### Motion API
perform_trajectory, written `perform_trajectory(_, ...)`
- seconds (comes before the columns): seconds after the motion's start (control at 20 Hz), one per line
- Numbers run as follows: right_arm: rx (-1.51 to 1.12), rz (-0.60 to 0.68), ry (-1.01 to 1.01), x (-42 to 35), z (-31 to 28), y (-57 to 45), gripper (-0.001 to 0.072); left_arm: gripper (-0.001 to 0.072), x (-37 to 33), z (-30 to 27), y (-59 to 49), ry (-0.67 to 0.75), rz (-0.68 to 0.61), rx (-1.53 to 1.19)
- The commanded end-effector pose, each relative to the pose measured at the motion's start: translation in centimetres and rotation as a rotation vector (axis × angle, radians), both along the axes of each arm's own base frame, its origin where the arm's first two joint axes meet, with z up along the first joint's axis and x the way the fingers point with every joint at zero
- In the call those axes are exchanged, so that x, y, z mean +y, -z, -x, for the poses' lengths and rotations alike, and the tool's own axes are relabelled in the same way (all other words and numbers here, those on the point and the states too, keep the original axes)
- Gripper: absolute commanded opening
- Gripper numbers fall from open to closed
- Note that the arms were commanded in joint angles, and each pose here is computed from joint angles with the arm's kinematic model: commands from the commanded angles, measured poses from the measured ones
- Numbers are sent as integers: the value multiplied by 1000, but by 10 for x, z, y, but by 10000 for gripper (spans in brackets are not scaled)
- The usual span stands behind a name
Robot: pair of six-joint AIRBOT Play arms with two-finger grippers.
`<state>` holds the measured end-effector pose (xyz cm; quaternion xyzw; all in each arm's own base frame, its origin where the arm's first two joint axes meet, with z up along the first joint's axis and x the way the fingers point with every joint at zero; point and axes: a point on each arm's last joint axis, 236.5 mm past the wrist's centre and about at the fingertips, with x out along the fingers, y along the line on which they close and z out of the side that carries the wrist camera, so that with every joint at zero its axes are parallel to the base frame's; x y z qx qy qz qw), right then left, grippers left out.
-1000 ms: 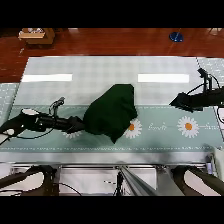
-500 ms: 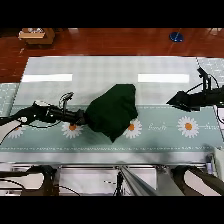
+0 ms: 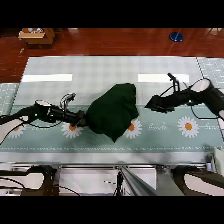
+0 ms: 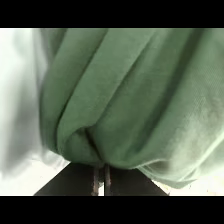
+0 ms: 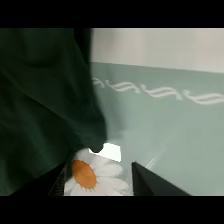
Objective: Fold the shirts.
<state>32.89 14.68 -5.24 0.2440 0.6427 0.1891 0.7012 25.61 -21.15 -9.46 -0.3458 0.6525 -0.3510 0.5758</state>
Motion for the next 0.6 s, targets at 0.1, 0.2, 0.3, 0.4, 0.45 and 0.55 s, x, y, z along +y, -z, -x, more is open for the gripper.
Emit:
perform_trajectory(0.1, 76, -76, 49, 36, -9, 39, 474, 22, -5, 7, -11, 41, 52, -6)
perform_trajectory(0.2, 84, -92, 94, 38, -17, 47, 474, 22, -5, 7, -11, 42, 52, -6)
perform_trajectory(0.3, 109, -116, 125, 42, -19, 54, 467, 22, -5, 7, -11, 41, 51, -7)
perform_trajectory(0.4, 142, -134, 117, 53, -13, 59, 401, 22, -5, 7, -11, 41, 51, -7)
perform_trajectory(0.45, 153, -130, 93, 61, -7, 63, 346, 22, -5, 7, -11, 41, 51, -7)
perform_trajectory(0.55, 143, -127, 13, 79, 5, 67, 125, 22, -5, 7, -12, 41, 52, -11)
